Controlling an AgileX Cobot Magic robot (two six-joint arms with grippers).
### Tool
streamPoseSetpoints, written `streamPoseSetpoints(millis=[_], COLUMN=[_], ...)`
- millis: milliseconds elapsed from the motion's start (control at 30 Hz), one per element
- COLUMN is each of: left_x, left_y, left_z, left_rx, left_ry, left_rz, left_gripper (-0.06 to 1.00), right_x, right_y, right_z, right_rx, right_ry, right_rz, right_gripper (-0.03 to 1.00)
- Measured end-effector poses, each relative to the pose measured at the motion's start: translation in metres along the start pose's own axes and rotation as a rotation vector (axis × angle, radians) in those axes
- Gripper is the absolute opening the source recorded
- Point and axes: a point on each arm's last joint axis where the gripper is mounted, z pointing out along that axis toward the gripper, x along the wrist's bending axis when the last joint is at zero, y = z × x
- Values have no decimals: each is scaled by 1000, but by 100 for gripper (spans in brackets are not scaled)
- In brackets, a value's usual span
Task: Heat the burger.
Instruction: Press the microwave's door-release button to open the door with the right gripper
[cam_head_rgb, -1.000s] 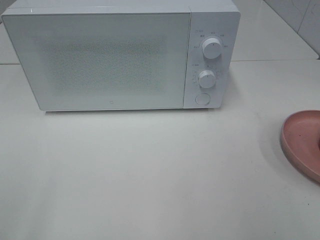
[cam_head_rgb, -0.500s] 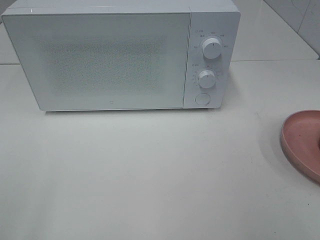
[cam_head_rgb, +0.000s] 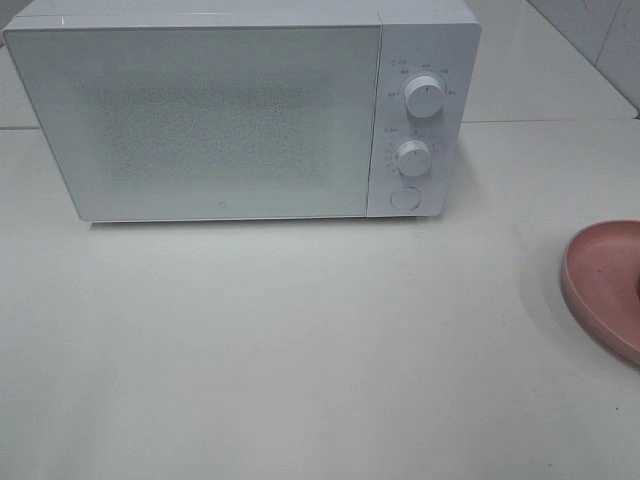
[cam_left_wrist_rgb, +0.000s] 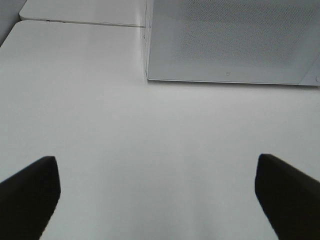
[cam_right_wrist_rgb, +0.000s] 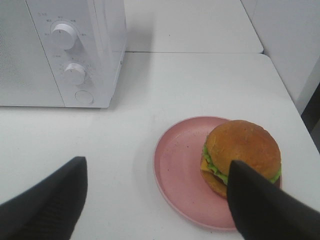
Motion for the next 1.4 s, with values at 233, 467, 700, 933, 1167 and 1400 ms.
streamPoseSetpoints(millis=[233,467,700,933,1167,1400], left_x=[0,0,0,0,0,0], left_y=[0,0,0,0,0,0], left_z=[0,0,0,0,0,0], left_rx=[0,0,0,0,0,0], left_ry=[0,0,0,0,0,0], left_rz=[0,0,0,0,0,0], left_gripper=[98,98,98,98,98,98], right_x=[2,4,6,9,12,14], right_y=[9,20,28,33,38,41], right_z=[11,28,46,66,95,118], right_rx=[-22,-33,-36,-28,-20,-27], right_ry=[7,15,23,30,41,52], right_rz=[-3,-9,-14,-18,-23,-26], right_gripper=[73,73,73,73,73,73])
